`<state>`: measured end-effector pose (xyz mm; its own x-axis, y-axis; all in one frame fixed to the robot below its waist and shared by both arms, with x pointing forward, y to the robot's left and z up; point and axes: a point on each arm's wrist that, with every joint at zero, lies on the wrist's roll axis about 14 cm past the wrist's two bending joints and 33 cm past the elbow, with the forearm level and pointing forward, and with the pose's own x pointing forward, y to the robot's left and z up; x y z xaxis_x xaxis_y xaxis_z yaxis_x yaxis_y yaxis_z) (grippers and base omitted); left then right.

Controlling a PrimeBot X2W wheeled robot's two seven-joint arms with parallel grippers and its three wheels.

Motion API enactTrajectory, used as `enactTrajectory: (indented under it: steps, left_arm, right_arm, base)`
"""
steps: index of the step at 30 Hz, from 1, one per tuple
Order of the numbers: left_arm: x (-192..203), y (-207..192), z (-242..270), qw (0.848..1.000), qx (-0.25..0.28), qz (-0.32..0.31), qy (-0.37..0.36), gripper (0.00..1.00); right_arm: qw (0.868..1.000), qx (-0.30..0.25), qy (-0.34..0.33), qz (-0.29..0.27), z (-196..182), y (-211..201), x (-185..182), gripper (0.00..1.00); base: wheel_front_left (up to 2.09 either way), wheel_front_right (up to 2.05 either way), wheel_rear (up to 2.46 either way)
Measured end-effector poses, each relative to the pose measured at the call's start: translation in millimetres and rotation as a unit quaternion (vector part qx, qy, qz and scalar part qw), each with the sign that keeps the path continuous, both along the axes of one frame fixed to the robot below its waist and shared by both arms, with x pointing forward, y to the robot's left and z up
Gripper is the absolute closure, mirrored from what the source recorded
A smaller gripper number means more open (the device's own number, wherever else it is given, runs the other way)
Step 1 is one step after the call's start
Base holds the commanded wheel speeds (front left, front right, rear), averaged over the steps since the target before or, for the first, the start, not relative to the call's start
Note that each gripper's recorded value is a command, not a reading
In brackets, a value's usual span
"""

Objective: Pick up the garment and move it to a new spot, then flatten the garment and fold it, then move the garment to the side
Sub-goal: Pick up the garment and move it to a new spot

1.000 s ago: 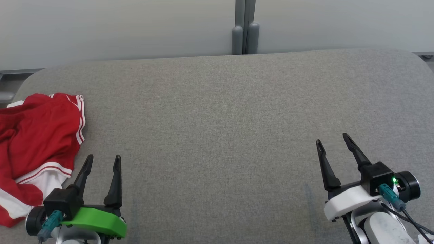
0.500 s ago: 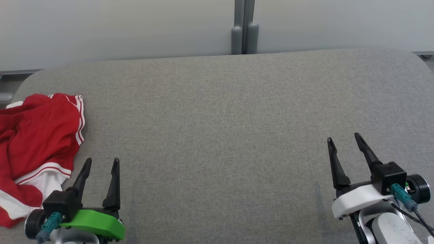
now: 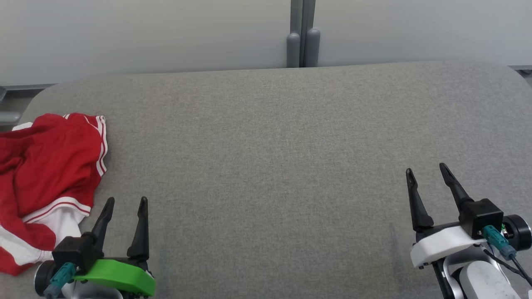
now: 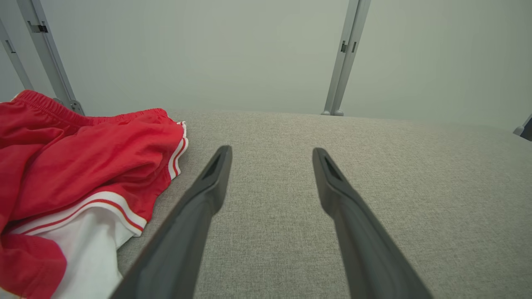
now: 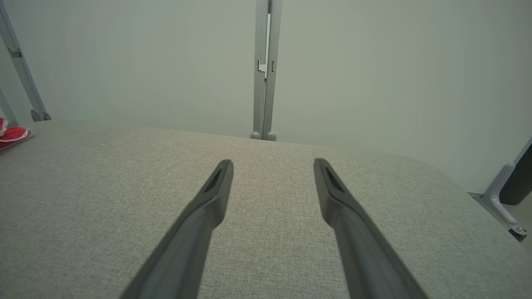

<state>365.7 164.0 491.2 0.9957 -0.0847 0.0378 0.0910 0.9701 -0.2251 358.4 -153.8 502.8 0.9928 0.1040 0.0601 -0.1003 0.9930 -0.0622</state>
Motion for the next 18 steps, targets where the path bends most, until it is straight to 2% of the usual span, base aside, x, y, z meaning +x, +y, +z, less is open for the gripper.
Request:
enactTrajectory:
  steps: [8,18]
  left_arm:
    - [-11,14,-1,1.000,-0.008,0.027,0.002,0.00]
    - [-53,85,-8,0.989,-0.010,0.145,0.013,0.00]
  right_arm:
    - [0.999,-0.001,0.004,0.040,-3,23,7,0.00]
    - [0.985,0.008,0.005,0.171,-3,100,12,0.00]
  base:
    - [0.00,0.00,0.00]
    - [0.00,0.00,0.00]
